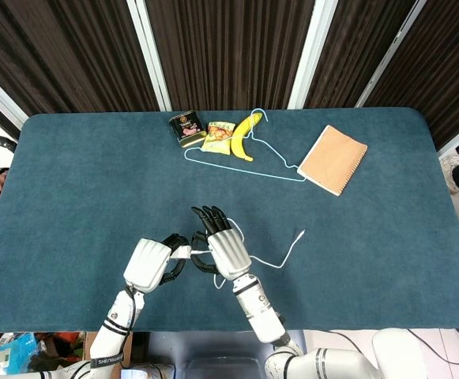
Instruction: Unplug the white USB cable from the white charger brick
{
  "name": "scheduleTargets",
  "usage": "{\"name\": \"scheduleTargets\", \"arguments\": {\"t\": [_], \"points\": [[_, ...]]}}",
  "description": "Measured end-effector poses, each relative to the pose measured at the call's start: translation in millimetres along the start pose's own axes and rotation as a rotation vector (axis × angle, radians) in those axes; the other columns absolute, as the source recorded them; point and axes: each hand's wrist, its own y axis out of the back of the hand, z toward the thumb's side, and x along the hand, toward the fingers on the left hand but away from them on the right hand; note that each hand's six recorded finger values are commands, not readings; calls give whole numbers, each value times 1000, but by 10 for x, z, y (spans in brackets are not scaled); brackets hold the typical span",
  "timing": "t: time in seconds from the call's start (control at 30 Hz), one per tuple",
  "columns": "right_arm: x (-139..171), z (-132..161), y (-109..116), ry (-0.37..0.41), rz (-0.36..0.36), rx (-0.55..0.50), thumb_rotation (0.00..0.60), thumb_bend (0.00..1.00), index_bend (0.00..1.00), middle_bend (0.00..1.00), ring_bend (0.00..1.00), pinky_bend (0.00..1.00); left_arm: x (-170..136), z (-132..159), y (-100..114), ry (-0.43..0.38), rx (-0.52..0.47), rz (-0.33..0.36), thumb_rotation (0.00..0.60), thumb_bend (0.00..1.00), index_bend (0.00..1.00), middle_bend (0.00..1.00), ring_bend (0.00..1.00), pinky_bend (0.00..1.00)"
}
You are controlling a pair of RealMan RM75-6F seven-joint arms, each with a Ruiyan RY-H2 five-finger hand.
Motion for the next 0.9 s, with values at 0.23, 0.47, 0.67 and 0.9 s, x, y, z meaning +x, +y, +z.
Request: {"name": "scheduleTargets", "arguments": {"t": [0.23, 0.47, 0.67, 0.9], "points": [[-5, 11, 2, -3, -4, -5, 600, 491, 731, 194, 0, 0, -14, 16, 13, -5, -3, 0, 600, 571, 754, 760, 1000, 1000], [-16, 16, -3, -16, 3, -16, 600, 597, 837, 248, 2, 0, -16, 29, 27, -11, -1, 5, 600, 571, 755, 761, 1000, 1000], [-20, 12, 29, -24, 3, -25, 600, 633, 852, 256, 6, 0, -10, 12, 36, -9, -1, 5, 600, 570, 755, 760, 1000, 1000], [-14, -27, 89, -33, 16, -7, 600, 657, 857, 256, 6, 0, -7, -7, 32, -19, 10, 3, 600, 598, 754, 760, 1000, 1000]]}}
